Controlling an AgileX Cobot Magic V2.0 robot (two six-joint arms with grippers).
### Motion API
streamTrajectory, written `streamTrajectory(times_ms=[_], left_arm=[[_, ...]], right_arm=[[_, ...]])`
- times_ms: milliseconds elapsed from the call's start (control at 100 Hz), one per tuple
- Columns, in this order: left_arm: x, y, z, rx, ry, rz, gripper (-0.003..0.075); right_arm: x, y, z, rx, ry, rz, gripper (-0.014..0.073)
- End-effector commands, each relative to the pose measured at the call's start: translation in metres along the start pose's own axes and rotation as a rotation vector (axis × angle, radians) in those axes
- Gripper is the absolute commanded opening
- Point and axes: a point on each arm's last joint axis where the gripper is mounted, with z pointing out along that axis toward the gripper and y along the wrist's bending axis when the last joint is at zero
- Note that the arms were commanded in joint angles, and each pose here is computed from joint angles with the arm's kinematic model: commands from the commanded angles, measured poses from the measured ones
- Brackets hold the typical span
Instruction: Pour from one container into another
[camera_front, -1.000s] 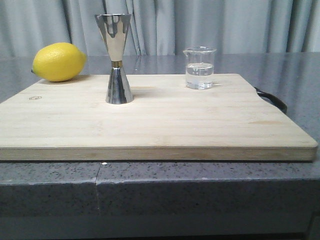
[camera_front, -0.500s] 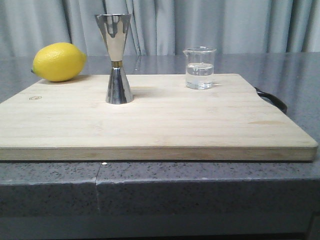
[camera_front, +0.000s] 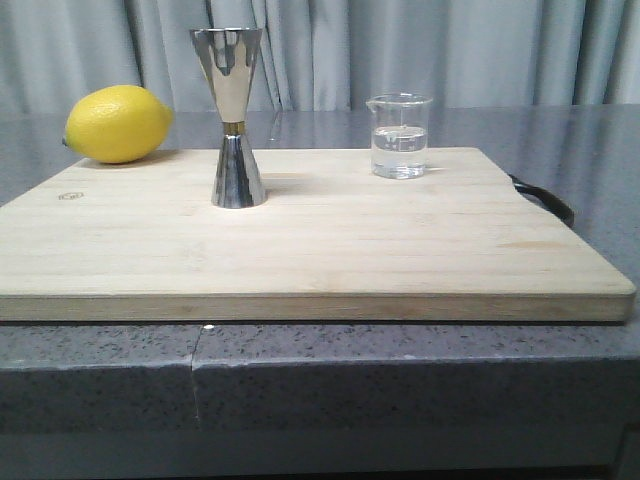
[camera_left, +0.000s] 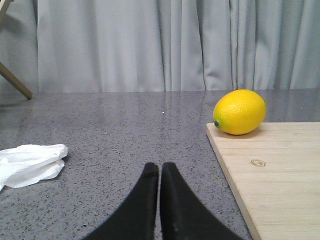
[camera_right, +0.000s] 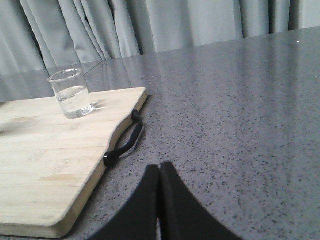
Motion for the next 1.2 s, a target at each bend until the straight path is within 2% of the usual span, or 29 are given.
streamTrajectory(times_ms=[0,1190], left_arm=[[0.0036,0.0002,-0.0012,0.004,-0.070,-0.012,-0.0019],[0.0025,0.0002,-0.0013,0.003,-0.082,-0.012,-0.0019]], right_arm=[[-0.0002,0.0000,-0.0006,-0.008,-0.070,-0.015,-0.0071],[-0.0002,0.0000,-0.0006,-0.008,-0.070,-0.015,-0.0071]])
